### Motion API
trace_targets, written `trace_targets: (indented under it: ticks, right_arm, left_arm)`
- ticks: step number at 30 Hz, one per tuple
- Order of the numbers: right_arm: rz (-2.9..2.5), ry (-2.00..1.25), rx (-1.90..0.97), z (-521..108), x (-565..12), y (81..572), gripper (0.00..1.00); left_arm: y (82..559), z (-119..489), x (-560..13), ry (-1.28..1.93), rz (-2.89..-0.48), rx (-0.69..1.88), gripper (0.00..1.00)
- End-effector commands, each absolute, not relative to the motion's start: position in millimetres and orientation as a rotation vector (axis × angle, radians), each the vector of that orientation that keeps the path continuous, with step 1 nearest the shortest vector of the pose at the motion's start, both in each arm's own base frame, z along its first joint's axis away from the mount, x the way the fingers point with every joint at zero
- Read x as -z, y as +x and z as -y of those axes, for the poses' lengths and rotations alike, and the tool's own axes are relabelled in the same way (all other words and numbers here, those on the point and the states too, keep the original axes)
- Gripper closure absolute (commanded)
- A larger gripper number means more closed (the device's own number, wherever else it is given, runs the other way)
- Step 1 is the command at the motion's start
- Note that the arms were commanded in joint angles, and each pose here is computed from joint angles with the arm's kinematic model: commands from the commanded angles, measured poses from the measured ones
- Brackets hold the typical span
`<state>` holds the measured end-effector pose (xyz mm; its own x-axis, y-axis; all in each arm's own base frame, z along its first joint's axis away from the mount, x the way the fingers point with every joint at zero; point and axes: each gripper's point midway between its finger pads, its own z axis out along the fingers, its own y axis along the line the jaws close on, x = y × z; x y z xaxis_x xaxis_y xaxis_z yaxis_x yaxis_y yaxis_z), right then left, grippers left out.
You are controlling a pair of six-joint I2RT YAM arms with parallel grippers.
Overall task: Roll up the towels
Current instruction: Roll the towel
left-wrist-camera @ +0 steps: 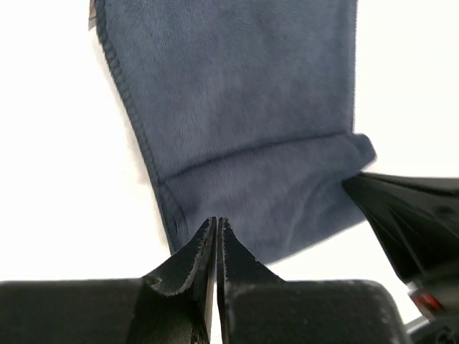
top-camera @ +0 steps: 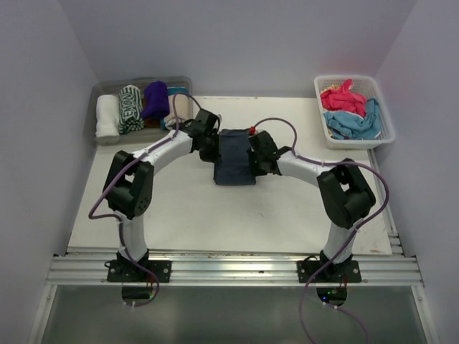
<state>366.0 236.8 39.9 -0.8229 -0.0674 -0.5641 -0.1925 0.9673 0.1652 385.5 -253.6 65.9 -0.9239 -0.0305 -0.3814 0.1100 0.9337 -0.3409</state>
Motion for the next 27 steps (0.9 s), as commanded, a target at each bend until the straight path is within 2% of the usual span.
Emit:
trace_targets:
  ticks: [1,6,16,19,22,27]
  right_arm:
    - [-2.538,-0.212,-0.281,-240,-36,352,0.92]
    - [-2.586,-0.188,-0.303,-247,-18,325,0.94]
    - [-2.559,-0.219,-0.405,-288,-57,257,0.92]
    - [-2.478,-0.251,-0.296,-278,-82,262,0.83]
    - [-2.38,-0.472,-0.14,-282,-100,264,0.56]
    - [-2.249,-0.865,-0.022,-322,-104,264,0.41]
  left_arm:
    - [380,244,-98,0.083,-2.627,0.511,0.93]
    - [366,230,-107,0.071,-2.623,0.48,0.93]
    - [354,182,-139,-0.009,-2.573,0.404,0.91]
    - [356,152,-151,-0.08,-2.549,0.365,0.91]
    - [358,121,-158,-0.157,-2.525,0.326,0.89]
    - [357,83,-151,-0.318,-2.53,0.304,0.88]
